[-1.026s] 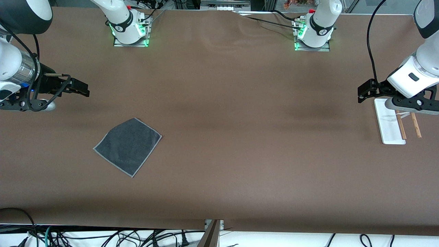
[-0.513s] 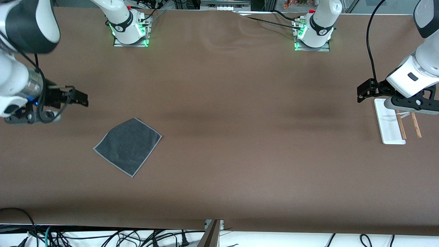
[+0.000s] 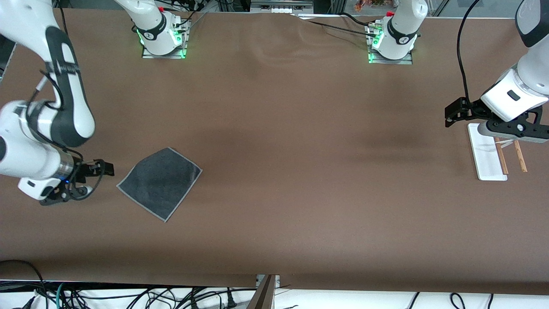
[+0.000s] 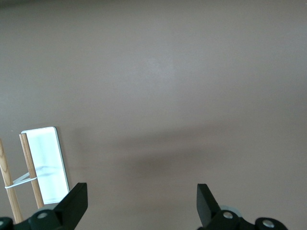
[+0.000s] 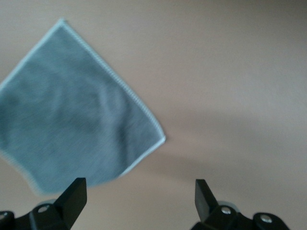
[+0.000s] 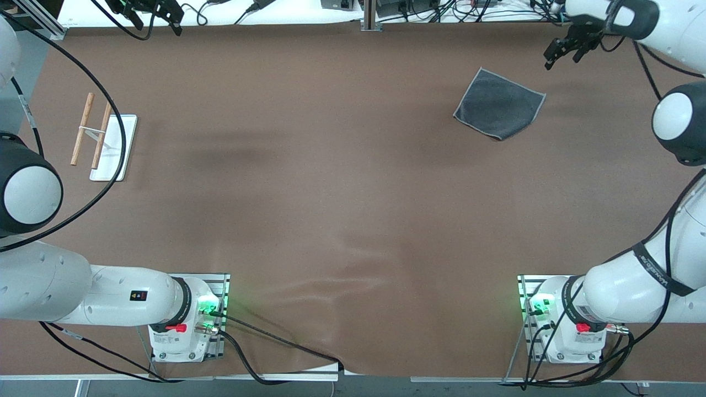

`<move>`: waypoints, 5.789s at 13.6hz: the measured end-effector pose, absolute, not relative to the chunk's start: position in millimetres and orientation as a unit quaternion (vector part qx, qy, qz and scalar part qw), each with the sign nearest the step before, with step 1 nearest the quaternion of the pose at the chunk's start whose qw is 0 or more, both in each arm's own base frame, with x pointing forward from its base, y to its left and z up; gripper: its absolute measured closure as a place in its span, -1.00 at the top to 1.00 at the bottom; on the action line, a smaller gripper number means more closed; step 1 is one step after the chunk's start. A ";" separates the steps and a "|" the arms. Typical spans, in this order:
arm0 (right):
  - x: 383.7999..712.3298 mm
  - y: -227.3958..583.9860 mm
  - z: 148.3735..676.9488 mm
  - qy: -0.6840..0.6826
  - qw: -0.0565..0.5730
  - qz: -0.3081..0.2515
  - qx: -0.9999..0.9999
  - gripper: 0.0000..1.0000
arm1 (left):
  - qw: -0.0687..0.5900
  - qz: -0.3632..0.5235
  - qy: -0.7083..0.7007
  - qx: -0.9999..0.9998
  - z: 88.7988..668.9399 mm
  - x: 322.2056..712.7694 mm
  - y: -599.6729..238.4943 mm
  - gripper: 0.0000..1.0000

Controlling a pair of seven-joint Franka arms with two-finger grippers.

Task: Pass towel and hang on rack
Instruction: 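Move the right gripper down to the corner of the grey towel, then close the right gripper on the towel corner, then lift the towel with the right gripper while the left gripper approaches, then grasp the hanging towel with the left gripper below the right gripper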

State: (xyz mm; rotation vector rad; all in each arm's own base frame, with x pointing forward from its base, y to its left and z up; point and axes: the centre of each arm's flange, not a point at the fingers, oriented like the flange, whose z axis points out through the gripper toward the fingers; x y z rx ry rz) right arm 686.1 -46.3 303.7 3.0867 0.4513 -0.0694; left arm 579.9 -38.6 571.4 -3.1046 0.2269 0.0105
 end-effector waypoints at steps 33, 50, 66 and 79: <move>681.6 35.1 252.3 0.024 -0.124 -0.052 0.991 -0.96 | 0.014 0.007 0.070 -0.997 568.0 581.4 -35.4 1.00; 656.8 251.3 456.3 -0.358 -0.308 -0.305 0.827 -0.96 | -0.118 0.034 0.068 -0.990 563.9 574.8 -67.3 1.00; 603.5 419.3 598.0 -0.587 -0.410 -0.415 0.562 -0.96 | -0.476 -0.083 0.325 -0.813 413.5 639.3 -154.1 1.00; 587.4 469.7 572.7 -0.597 -0.432 -0.406 0.540 -0.96 | -0.564 -0.248 0.386 -0.686 391.0 665.3 -239.4 0.90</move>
